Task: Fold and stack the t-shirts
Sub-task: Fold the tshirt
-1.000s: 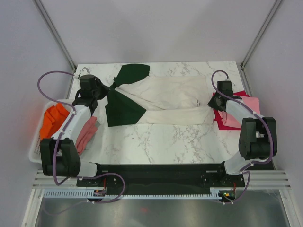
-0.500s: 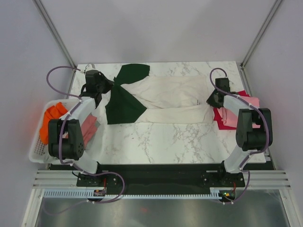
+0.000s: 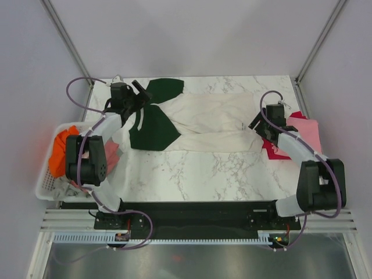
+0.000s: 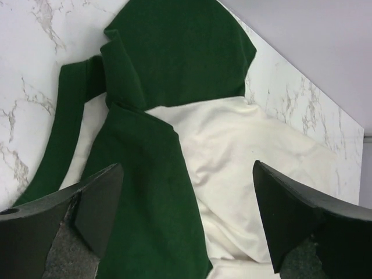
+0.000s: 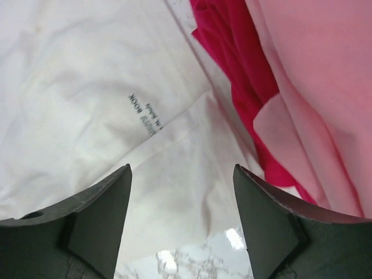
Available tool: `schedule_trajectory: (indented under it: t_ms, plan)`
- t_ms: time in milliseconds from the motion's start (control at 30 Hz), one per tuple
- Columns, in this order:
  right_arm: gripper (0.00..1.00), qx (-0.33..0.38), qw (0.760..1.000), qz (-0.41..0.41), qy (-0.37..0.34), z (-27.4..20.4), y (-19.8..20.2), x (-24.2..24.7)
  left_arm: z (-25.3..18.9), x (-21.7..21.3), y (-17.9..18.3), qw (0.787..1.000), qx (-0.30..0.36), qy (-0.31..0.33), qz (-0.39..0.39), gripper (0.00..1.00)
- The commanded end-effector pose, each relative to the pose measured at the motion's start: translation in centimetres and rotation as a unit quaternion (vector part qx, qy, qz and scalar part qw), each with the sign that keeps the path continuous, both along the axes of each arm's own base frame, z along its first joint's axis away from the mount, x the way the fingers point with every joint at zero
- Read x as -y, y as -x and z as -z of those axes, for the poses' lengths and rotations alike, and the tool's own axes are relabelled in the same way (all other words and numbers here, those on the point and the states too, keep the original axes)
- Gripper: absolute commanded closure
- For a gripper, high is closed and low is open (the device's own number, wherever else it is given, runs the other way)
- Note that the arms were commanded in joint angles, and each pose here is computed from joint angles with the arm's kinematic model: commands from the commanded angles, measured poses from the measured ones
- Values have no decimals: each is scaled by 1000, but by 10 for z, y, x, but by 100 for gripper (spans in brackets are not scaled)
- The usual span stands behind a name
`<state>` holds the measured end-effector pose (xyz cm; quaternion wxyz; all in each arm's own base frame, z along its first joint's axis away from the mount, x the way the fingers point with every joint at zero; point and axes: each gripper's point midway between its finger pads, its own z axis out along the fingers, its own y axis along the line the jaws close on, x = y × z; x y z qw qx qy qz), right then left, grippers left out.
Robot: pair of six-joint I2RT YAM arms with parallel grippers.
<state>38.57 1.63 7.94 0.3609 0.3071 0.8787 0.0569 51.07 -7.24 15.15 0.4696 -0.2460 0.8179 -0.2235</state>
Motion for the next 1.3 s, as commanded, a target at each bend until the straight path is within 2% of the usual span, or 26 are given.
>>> schedule_trajectory:
  t_ms: [0,67,133,167,200,233,267,433,633,800,900,967,1033,1067,1133,1200,1267]
  plan:
    - [22,69,997,16,-15,-31,11,-5,-53,5,21,999,40,-17,8,0]
    - [24,63,997,31,-41,-14,32,-9,-53,-1,48,1000,10,-7,-15,0]
    - [28,100,991,47,-73,-22,38,-15,-42,-3,68,1000,-10,4,-27,0]
    - [29,90,992,50,-77,-7,50,-16,-51,-6,78,999,-1,8,-36,0]
    - [30,106,989,53,-83,-12,51,-17,-50,-6,87,999,-7,22,-43,0]
    - [32,104,989,67,-79,-6,57,-14,-30,-14,103,997,-27,22,-68,2]
    - [32,101,989,68,-81,-3,59,-15,-41,-16,105,997,-13,22,-74,3]
    - [37,72,988,103,-85,20,64,-10,-7,-18,142,993,-48,53,-99,7]
    - [40,84,977,161,-116,32,63,-10,11,-24,167,987,-57,75,-131,8]
    - [41,88,970,199,-109,39,62,-11,8,-26,172,986,-44,82,-137,9]
    - [45,86,968,212,-107,45,61,-13,9,-25,174,986,-45,86,-138,10]
    - [59,86,966,229,-88,49,62,-6,10,-26,178,985,-44,87,-139,11]
    - [80,92,964,239,-74,47,62,0,13,-25,181,985,-46,89,-138,12]
    - [86,92,966,234,-61,45,63,2,13,-25,181,986,-45,86,-138,14]
    - [93,103,968,226,-42,33,58,4,17,-27,184,988,-51,66,-133,18]
    - [97,103,973,206,-12,24,60,6,24,-28,187,988,-63,53,-131,18]
    - [97,108,976,191,18,13,60,9,28,-26,190,988,-68,49,-128,18]
